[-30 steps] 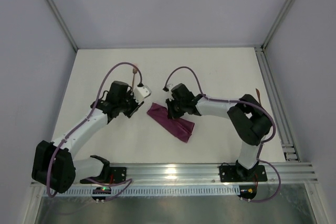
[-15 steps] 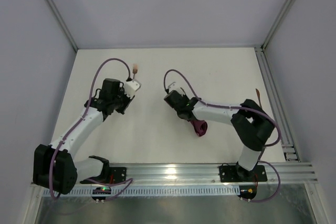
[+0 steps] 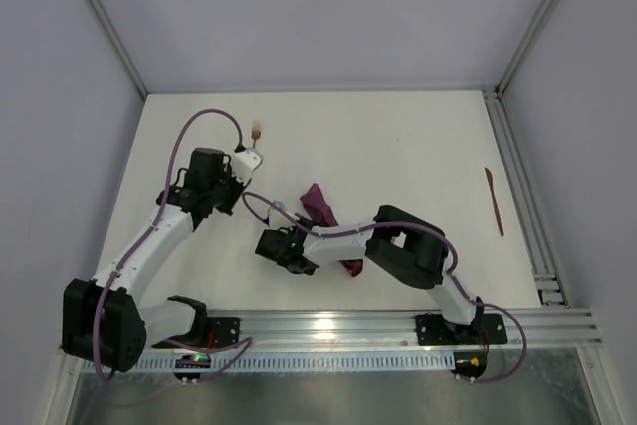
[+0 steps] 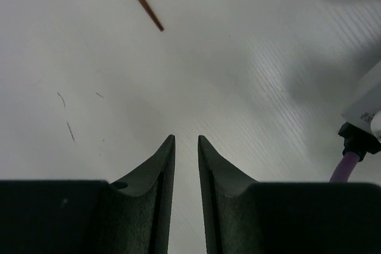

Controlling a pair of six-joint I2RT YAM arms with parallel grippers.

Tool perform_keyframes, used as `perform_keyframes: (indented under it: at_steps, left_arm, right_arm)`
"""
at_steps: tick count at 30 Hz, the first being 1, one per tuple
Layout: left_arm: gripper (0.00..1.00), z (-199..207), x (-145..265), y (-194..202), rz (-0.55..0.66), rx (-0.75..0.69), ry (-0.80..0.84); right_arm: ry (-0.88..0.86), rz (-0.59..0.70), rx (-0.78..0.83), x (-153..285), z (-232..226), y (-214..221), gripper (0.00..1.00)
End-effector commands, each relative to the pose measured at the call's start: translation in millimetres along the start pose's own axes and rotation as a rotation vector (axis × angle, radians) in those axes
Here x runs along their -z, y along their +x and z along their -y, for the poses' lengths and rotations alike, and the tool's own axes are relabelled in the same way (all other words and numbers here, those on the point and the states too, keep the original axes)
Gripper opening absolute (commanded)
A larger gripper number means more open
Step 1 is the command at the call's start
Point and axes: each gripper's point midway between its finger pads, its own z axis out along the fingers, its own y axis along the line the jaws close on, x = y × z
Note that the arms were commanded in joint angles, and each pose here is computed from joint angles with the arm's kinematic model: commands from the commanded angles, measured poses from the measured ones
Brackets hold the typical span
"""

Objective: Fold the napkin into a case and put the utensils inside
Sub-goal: Turn over the smaller rectangle-folded napkin at the center of the board.

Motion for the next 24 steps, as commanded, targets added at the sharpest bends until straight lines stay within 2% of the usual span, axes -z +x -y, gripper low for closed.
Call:
perform_keyframes:
  at_steps: [1, 6, 11, 15, 24]
  left_arm:
    - [0.23, -13, 11, -21, 0.063, 0.018, -0.048]
    - [0.23, -21, 16, -23, 0.068, 0.028, -0.088]
    - [0.22, -26, 21, -27, 0.078, 0.038, -0.107]
    - [0.22, -30, 22, -30, 0.083, 0.044, -0.117]
    - [0.20, -33, 24, -32, 0.084, 0.041, -0.125]
  right_arm:
    - [-0.099, -0.023, -0.035, 9, -41, 7, 0.03]
    - [0.056, 0.010, 0.057, 14, -14, 7, 0.03]
    - [0.043, 0.065, -0.089, 12, 40, -10, 0.03]
    - [0.050, 0.064, -0.150, 2, 79, -3, 0.03]
    - [0.253, -0.057, -0.110, -26, 149, 47, 0.03]
